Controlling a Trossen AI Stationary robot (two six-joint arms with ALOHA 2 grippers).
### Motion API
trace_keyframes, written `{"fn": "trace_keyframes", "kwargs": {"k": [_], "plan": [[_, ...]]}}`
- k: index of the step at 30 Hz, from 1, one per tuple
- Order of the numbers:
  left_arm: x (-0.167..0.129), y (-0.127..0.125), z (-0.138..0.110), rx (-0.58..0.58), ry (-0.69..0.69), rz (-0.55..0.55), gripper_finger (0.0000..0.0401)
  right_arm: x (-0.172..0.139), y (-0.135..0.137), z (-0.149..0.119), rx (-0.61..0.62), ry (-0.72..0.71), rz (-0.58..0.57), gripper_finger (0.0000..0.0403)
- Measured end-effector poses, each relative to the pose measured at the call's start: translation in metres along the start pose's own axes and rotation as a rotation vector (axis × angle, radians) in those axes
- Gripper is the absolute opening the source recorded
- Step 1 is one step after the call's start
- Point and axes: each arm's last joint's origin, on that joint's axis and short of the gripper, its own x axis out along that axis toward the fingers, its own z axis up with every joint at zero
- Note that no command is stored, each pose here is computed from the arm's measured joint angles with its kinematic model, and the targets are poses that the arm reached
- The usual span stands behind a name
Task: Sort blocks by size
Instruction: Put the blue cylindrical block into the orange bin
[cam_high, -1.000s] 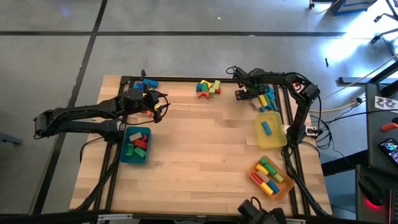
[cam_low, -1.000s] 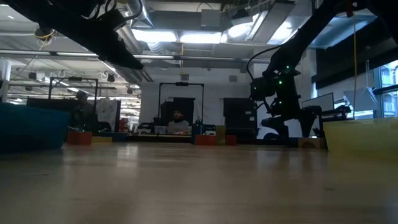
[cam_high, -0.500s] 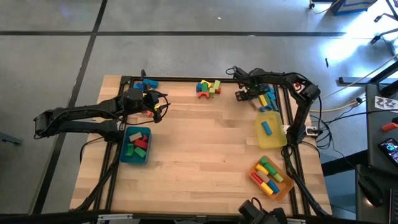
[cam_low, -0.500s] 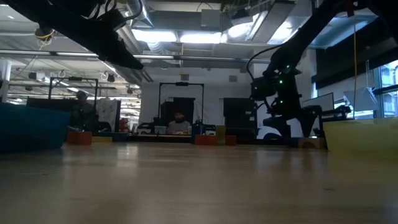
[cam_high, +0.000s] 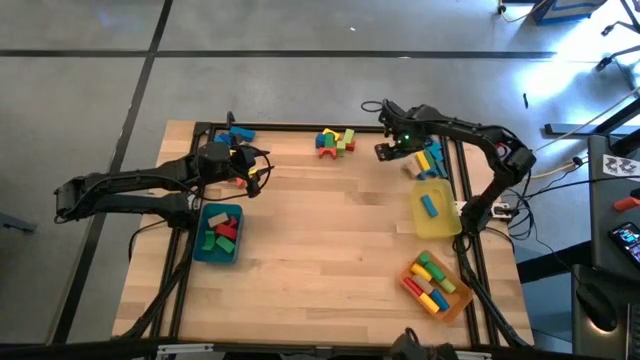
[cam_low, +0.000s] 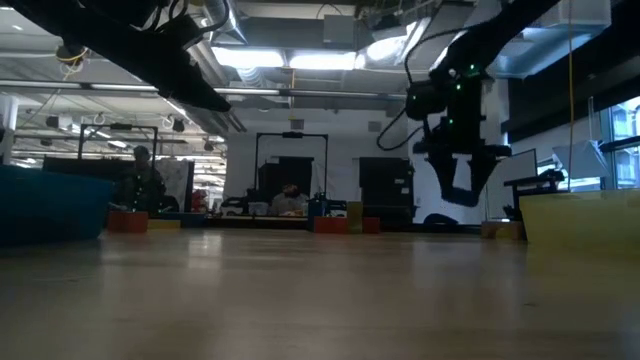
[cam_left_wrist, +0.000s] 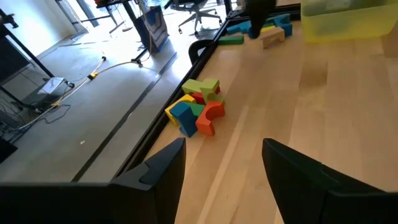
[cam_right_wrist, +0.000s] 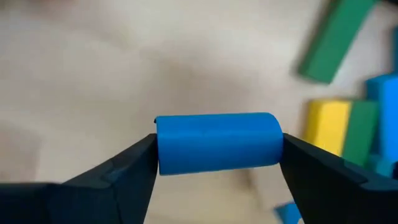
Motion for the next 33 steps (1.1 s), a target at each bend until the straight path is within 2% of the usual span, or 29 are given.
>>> {"fn": "trace_keyframes", "kwargs": {"k": [4, 9, 21, 26, 33], "plan": [[0.000, 0.000, 0.000, 0.000, 0.000, 0.000, 0.0196, -0.015, 0.010, -0.016, -0.052, 0.039, 0.059, 0.0308], [0.000, 0.000, 0.000, 0.000, 0.000, 0.000, 0.0196, -0.027, 0.028, -0.040, -0.143, 0.080, 0.070, 0.0304], [0.000, 0.000, 0.000, -0.003, 0.000, 0.000, 0.0196, -0.037, 0.087, -0.106, -0.327, 0.217, 0.160, 0.0305], [0.000, 0.000, 0.000, -0.007, 0.000, 0.000, 0.0196, -0.041, 0.102, -0.130, -0.327, 0.301, 0.200, 0.0308], [0.000, 0.000, 0.000, -0.014, 0.000, 0.000, 0.0196, -0.051, 0.110, -0.176, -0.330, 0.472, 0.140, 0.0306]]}}
